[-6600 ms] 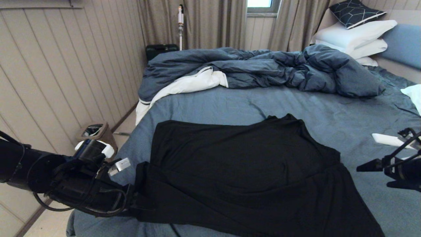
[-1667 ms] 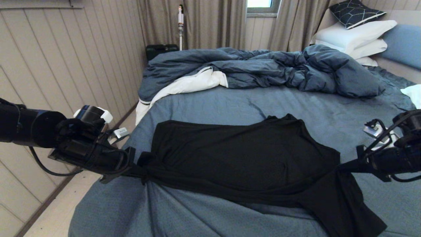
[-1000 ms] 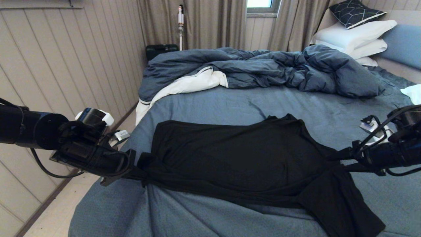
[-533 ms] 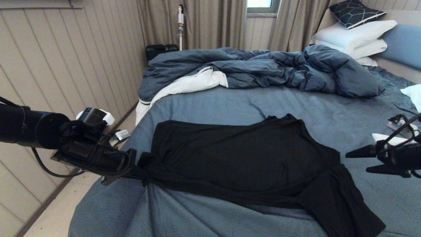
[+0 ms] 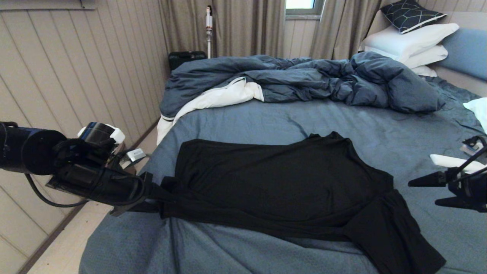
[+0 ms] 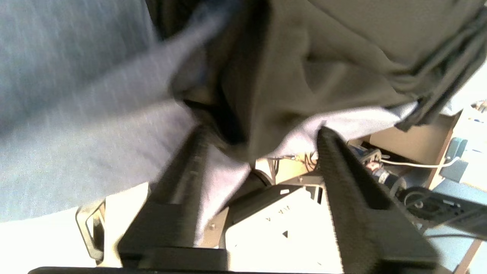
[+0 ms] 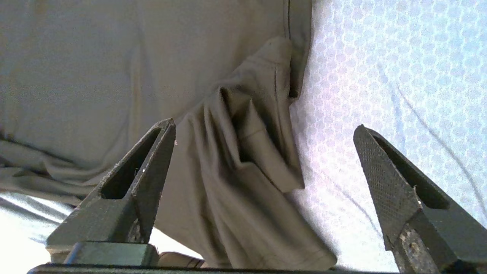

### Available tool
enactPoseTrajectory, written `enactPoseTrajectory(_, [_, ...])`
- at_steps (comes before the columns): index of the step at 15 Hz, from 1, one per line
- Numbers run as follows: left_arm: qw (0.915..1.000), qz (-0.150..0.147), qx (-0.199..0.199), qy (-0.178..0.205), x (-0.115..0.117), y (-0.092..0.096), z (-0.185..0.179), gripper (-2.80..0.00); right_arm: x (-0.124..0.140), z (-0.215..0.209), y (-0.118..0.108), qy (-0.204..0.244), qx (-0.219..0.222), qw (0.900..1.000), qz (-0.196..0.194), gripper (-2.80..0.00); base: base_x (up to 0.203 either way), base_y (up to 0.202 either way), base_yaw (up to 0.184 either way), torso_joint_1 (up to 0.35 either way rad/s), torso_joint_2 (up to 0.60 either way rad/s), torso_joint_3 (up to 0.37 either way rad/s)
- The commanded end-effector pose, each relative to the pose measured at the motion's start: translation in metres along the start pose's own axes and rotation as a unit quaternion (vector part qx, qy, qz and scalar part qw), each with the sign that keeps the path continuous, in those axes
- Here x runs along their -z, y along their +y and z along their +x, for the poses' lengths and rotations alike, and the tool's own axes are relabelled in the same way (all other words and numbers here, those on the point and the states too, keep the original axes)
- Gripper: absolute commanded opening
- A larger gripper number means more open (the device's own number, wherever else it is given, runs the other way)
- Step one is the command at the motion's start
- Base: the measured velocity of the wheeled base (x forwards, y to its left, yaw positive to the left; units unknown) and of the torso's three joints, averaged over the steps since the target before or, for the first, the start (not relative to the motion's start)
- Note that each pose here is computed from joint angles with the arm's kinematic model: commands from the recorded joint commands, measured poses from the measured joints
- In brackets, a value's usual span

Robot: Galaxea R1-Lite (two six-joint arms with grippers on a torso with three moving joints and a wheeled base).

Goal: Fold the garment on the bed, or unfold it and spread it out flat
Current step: Fold the black T-shirt

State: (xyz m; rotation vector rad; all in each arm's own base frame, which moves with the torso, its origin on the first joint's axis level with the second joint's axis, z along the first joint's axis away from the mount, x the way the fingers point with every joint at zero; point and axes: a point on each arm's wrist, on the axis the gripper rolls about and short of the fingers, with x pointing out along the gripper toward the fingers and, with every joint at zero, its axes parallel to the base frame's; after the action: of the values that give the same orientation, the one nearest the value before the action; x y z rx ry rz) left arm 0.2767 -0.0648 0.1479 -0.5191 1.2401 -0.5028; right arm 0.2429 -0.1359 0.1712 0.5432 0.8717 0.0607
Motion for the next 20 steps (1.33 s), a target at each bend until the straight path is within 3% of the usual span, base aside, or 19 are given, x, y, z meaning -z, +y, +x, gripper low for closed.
enactPoseTrajectory(1, [0.9999,0.008,0.005,-0.011,0.008,-0.005,-0.011,0.0,0.002,-0.002,0.002,0.0,-0.002,1.0,0.0,0.0,0.0,0.0,0.0,0.0,0.0,0.0])
enactPoseTrajectory(5, [1.0,0.004,0.007,-0.005,0.002,-0.002,-0.003,0.0,0.006,0.0,-0.002,0.006,0.0,1.0,0.007,0.0,0.0,0.0,0.0,0.0,0.0,0.0])
enactPoseTrajectory(9, [0.9995,0.019,0.023,-0.002,-0.001,-0.012,-0.001,0.0,0.008,-0.011,-0.015,-0.007,0.017,0.999,0.031,0.0,0.0,0.0,0.0,0.0,0.0,0.0])
enactPoseTrajectory(14, [0.9995,0.02,0.025,0.004,-0.005,-0.014,0.005,0.0,0.011,-0.011,-0.014,-0.005,0.015,0.999,0.031,0.0,0.0,0.0,0.0,0.0,0.0,0.0])
enactPoseTrajectory(15, [0.9995,0.018,0.024,0.007,-0.006,-0.013,0.008,-2.8,0.011,-0.011,-0.014,-0.003,0.015,0.999,0.031,0.0,0.0,0.0,0.0,0.0,0.0,0.0])
enactPoseTrajectory(20, [0.9996,0.012,0.021,0.016,-0.015,-0.008,0.021,-2.8,0.012,-0.008,-0.016,0.001,0.015,0.999,0.028,0.0,0.0,0.0,0.0,0.0,0.0,0.0])
